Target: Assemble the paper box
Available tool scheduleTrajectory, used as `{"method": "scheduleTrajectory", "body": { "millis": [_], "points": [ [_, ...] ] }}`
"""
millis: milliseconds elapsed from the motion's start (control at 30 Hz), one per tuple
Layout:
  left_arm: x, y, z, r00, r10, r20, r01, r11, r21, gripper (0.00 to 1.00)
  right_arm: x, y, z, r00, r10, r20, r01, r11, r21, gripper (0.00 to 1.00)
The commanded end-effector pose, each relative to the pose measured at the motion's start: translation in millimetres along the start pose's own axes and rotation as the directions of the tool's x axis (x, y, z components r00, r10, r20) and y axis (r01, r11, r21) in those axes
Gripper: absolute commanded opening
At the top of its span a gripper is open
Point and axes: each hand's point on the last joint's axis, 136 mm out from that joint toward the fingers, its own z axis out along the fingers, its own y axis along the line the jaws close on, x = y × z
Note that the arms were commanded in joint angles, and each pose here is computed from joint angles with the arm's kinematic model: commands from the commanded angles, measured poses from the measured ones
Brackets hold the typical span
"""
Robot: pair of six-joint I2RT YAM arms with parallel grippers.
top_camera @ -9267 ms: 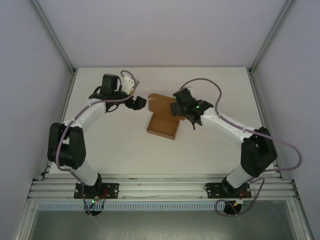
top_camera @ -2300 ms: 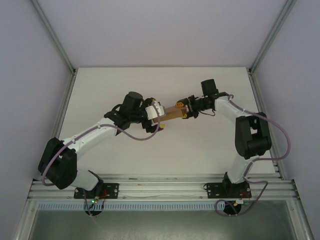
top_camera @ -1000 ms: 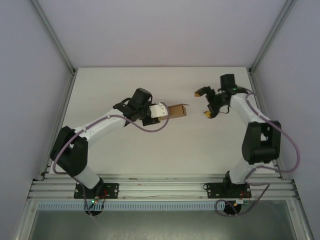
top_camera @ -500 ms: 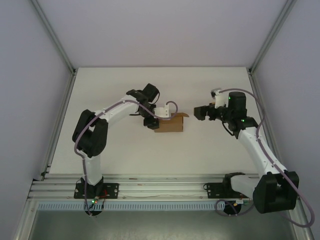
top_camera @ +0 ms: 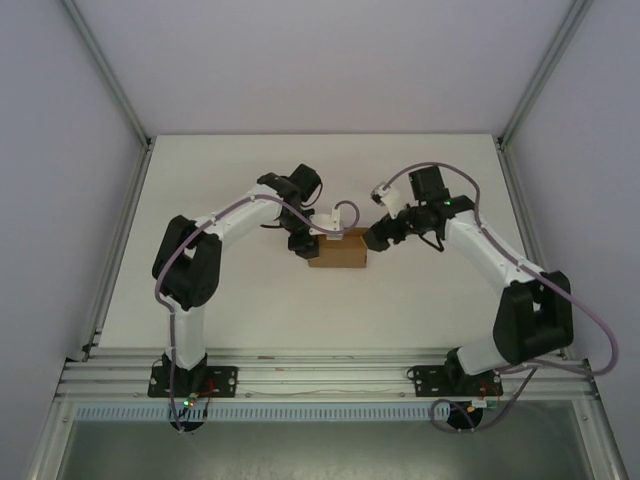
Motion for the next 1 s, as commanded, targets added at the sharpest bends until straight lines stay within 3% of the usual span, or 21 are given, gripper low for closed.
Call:
{"method": "scheduleTrajectory", "body": {
  "millis": [0, 233, 333, 467, 567, 700, 833, 967],
  "points": [
    [7.3, -8.3, 6.2, 1.0, -0.007, -0.027, 0.009, 0.998, 0.058, 0.42, 8.8, -7.6, 1.2, 0.995, -0.036, -0.094, 0.04, 0.998, 0.046, 0.69],
    [4.8, -2.5, 4.2, 0.999, -0.023, -0.03, 0.024, 0.999, 0.036, 0.42, -1.4, -1.2, 6.7, 0.997, -0.034, -0.075, 0.035, 0.999, 0.021, 0.26],
    [2.9, 3.8, 3.6, 0.998, -0.05, -0.026, 0.05, 0.999, 0.01, 0.42, -7.2, -0.5, 6.5, 0.998, -0.003, -0.062, 0.006, 0.999, 0.037, 0.0],
    [-2.2, 7.1, 2.4, 0.997, -0.071, -0.018, 0.07, 0.997, -0.016, 0.44, -12.8, 0.9, 9.6, 0.995, 0.091, -0.051, -0.085, 0.99, 0.109, 0.0],
    [-7.6, 15.8, 2.0, 0.994, -0.104, -0.021, 0.102, 0.992, -0.081, 0.44, -23.2, 1.1, 12.6, 0.968, 0.249, 0.027, -0.249, 0.946, 0.208, 0.0],
    [-11.7, 22.1, 1.8, 0.993, -0.113, -0.029, 0.108, 0.985, -0.136, 0.46, -29.0, -0.9, 13.9, 0.799, 0.574, 0.179, -0.6, 0.777, 0.192, 0.0],
    [-11.6, 24.0, 1.4, 0.994, -0.107, -0.038, 0.1, 0.984, -0.149, 0.46, -24.2, 3.0, 8.0, 0.731, 0.645, 0.222, -0.68, 0.713, 0.171, 0.0],
    [-14.7, 26.4, 0.0, 0.994, -0.1, -0.031, 0.094, 0.983, -0.158, 0.46, -16.8, 9.1, 12.1, 0.705, 0.685, 0.183, -0.709, 0.689, 0.153, 0.0]
  ]
}}
